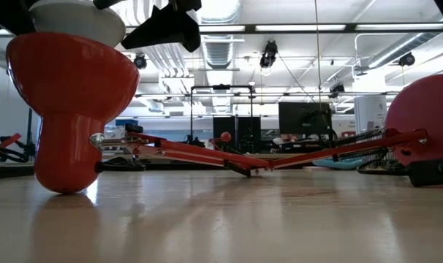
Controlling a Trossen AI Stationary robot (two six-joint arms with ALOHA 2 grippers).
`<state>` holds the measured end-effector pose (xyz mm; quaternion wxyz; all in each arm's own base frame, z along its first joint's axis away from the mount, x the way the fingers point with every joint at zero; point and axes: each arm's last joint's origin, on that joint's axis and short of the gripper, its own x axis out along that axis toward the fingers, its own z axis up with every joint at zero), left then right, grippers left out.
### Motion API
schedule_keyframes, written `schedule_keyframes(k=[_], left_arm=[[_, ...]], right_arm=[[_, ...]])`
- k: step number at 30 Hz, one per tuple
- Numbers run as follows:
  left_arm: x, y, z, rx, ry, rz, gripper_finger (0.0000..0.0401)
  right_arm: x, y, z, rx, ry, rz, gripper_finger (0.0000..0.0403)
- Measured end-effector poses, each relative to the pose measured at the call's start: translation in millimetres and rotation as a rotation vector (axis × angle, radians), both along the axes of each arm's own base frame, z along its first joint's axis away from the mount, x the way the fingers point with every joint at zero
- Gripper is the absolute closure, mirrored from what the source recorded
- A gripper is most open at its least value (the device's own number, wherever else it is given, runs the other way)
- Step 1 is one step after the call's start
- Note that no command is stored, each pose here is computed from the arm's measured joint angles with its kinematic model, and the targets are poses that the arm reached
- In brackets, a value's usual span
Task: Screw lightbulb
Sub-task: Insert the lightbulb into the orange desk lamp
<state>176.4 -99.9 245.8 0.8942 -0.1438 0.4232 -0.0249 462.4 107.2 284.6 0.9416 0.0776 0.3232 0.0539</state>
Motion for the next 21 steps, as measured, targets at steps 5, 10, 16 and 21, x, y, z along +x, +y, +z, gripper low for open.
schedule_keyframes(k=[5, 10, 16, 21], left_arm=[[1, -3, 11, -0.012, -0.011, -0.004, 0.0132], [3, -5, 17, 0.000, -0.025, -0.021, 0.0132], [6, -8, 9, 0.004, 0.012, -0.035, 0.0132], [9, -10, 7, -0.004, 0.017, -0.053, 0.0132]], right_arm=[[0, 1, 2, 0.022, -0.002, -0.007, 0.0106], [-1, 4, 2, 0.027, -0.002, -0.005, 0.0109], [-1, 6, 2, 0.028, -0.001, -0.001, 0.0109], [-2, 8, 0, 0.039, 0.009, -0.007, 0.0109]])
